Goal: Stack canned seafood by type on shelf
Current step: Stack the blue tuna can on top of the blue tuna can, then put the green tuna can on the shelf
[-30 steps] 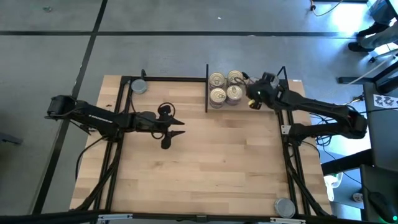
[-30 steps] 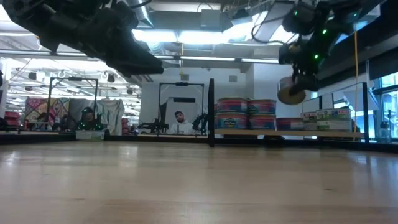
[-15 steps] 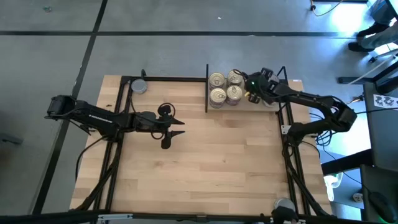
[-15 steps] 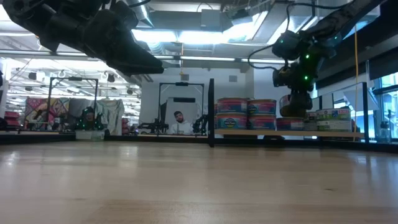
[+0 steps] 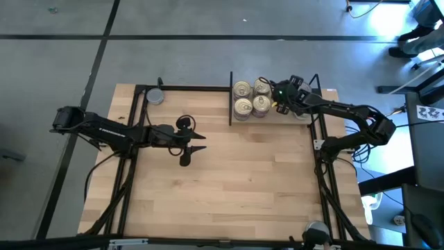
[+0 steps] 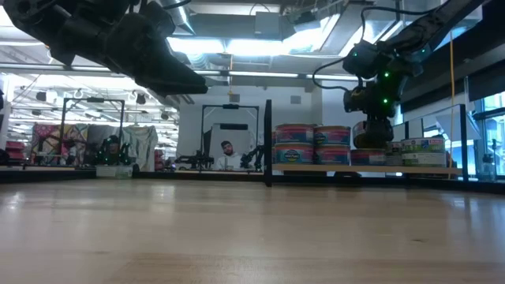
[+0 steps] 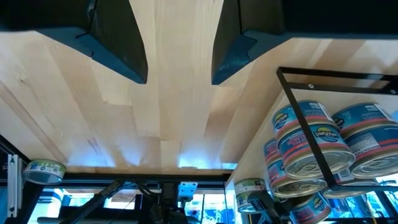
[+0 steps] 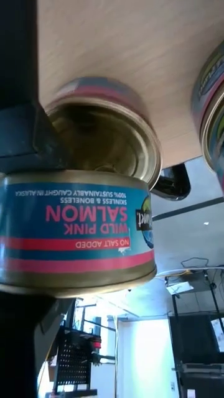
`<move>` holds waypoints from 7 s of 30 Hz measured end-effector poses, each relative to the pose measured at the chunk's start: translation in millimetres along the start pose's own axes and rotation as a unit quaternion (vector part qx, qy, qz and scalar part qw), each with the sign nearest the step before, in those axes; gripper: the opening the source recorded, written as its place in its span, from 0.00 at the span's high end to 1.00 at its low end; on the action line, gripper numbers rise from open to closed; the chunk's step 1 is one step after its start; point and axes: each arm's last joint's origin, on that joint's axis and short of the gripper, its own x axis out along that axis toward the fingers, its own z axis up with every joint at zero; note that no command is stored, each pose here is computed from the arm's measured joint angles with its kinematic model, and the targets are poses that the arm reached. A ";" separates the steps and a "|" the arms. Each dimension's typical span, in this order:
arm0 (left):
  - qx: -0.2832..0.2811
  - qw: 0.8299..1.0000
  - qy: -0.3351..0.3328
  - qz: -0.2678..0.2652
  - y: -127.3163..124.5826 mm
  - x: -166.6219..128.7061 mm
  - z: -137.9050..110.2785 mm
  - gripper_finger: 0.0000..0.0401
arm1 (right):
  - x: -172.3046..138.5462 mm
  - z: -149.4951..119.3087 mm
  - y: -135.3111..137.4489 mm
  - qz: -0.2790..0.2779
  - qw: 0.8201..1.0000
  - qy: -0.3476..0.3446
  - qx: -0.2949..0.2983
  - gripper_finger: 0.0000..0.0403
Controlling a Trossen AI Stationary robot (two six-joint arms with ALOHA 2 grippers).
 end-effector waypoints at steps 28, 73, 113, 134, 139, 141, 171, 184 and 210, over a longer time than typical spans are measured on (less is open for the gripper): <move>-0.003 1.000 0.009 -0.001 -0.2 0.0 -1.7 0.56 | -16.4 10.4 -17.2 0.091 0.995 -0.002 0.036 0.32; -0.158 0.842 0.277 0.434 121.7 -31.6 -10.5 0.56 | -144.5 12.3 147.6 0.407 0.820 -0.381 0.127 0.32; -0.178 0.717 0.472 0.481 214.9 -20.0 -61.9 0.70 | -112.5 9.2 187.8 0.374 0.846 -0.348 0.154 0.32; -0.182 0.691 0.606 0.349 225.6 1.1 -74.8 0.86 | -113.6 9.1 188.8 0.395 0.837 -0.349 0.147 0.32; -0.174 0.696 0.609 0.339 222.9 3.3 -74.2 0.89 | -113.6 9.1 188.8 0.395 0.837 -0.348 0.147 0.32; -0.170 0.699 0.609 0.334 219.8 5.5 -73.2 0.91 | -113.5 9.1 188.7 0.395 0.837 -0.348 0.148 0.32; -0.117 0.668 0.589 0.440 235.5 13.3 -23.7 0.68 | -113.2 9.4 188.1 0.388 0.840 -0.348 0.152 0.32; -0.153 0.596 0.633 0.471 272.9 -11.1 -61.7 0.52 | -113.1 9.7 187.8 0.383 0.841 -0.349 0.155 0.32; -0.096 0.768 0.592 0.226 128.7 69.4 -8.9 0.52 | -113.4 10.0 187.5 0.382 0.841 -0.353 0.153 0.32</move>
